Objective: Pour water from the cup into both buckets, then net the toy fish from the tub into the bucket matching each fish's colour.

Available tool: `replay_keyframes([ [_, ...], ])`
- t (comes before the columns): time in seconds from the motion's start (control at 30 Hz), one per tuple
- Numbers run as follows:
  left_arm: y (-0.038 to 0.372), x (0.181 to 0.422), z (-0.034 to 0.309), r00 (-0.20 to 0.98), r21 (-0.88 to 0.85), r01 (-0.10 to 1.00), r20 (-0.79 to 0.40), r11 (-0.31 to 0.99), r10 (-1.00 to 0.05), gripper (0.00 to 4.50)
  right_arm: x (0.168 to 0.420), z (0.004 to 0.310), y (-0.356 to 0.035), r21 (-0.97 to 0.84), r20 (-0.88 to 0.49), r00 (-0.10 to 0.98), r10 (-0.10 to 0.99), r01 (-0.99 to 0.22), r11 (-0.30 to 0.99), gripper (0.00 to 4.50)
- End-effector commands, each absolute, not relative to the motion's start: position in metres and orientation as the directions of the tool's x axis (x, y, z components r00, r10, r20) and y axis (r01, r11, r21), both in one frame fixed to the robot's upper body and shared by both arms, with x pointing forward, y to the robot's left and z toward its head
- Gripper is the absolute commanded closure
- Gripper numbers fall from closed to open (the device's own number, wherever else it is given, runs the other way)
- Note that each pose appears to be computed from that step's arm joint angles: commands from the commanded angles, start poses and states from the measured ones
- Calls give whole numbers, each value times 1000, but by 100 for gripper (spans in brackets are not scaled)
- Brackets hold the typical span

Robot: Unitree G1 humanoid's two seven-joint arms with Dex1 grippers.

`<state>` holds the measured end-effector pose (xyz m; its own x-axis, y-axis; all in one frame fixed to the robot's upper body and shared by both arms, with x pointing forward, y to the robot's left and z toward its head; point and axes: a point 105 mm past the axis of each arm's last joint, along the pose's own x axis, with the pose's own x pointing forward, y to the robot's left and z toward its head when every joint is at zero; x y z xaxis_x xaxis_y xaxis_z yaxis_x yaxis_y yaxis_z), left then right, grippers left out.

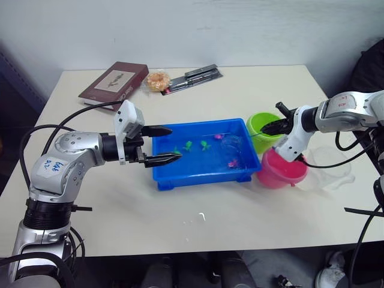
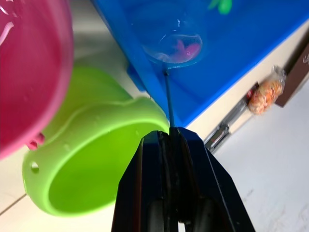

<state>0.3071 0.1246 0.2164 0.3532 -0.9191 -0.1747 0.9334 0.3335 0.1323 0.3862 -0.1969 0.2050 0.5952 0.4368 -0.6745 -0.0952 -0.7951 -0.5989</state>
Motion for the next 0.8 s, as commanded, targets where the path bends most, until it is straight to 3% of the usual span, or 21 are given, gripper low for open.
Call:
replay_keyframes([
  [0.03, 123, 303, 227, 336, 180, 934, -160, 307, -928, 1, 379, 216, -194, -612, -672, 583, 458, -88, -786, 450],
  [0.23, 123, 303, 227, 330, 183, 936, -160, 301, -930, 1, 369, 209, -199, -568, -741, 540, 399, -189, -801, 450],
  [0.4, 121, 304, 228, 325, 187, 937, -157, 295, -933, 1, 365, 206, -188, -637, -737, 505, 449, -298, -711, 450],
  [0.67, 123, 303, 229, 336, 191, 933, -152, 306, -929, 1, 370, 208, -186, -669, -713, 535, 453, -327, -668, 450],
  [0.8, 125, 302, 228, 343, 190, 930, -154, 313, -927, 1, 375, 204, -186, -707, -700, 530, 479, -417, -572, 450],
])
